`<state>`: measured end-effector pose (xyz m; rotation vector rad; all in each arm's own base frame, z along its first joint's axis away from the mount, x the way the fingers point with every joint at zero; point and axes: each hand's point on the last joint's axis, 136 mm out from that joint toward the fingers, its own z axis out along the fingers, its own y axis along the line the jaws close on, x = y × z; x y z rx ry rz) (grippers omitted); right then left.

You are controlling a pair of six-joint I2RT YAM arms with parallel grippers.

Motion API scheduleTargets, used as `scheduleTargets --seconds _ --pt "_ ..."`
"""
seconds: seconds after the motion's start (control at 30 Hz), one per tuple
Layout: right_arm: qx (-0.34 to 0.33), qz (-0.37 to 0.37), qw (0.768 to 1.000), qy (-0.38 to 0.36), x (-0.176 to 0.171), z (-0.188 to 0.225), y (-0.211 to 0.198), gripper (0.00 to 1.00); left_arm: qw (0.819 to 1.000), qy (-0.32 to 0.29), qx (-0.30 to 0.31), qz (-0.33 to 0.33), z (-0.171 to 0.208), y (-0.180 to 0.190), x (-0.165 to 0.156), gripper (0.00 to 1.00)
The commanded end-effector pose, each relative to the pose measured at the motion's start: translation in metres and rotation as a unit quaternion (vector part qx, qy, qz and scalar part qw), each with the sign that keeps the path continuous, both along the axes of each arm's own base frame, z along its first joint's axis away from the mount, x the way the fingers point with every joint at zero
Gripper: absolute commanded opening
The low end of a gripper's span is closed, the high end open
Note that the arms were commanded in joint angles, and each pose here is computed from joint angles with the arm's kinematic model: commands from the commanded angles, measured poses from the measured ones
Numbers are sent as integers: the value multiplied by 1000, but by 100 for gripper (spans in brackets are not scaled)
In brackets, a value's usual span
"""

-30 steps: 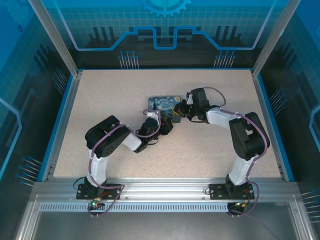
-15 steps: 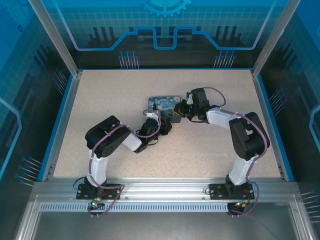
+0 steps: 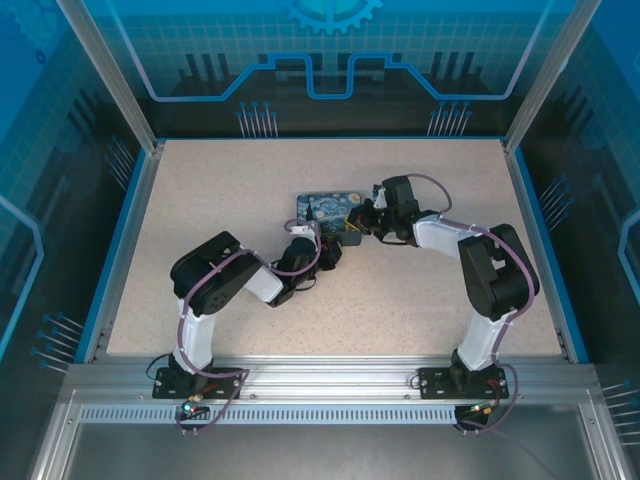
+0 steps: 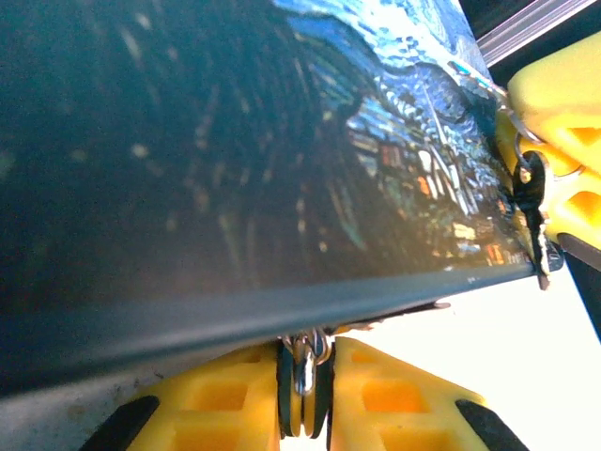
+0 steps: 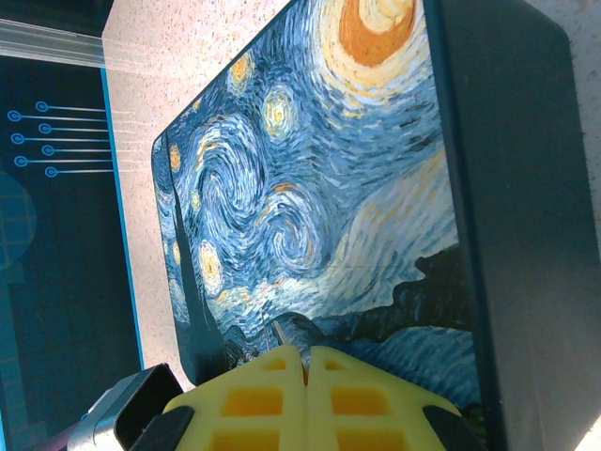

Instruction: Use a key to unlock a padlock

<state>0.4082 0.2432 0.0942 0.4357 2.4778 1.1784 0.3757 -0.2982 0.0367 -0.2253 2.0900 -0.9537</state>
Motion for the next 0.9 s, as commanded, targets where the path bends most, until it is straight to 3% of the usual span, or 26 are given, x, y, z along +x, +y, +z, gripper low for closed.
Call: scheduleTargets --seconds 0.0,0.17,0.33,0.67,0.87 --pt "-8 -3 1000 27 -5 -19 -5 0 1000 -13 -13 5 7 -1 -1 11" --pt "-7 -3 1000 27 -4 -19 -6 0 999 -12 -30 -14 18 -6 -7 0" --pt "-6 -2 1000 26 -3 -19 -7 0 998 2 -49 -40 31 -7 -14 0" --pt "3 5 1000 23 -3 -15 -5 0 982 59 -161 -83 46 -11 -19 0" --pt "23 16 1000 1 -1 10 -8 0 976 71 -188 -81 53 -9 -20 0"
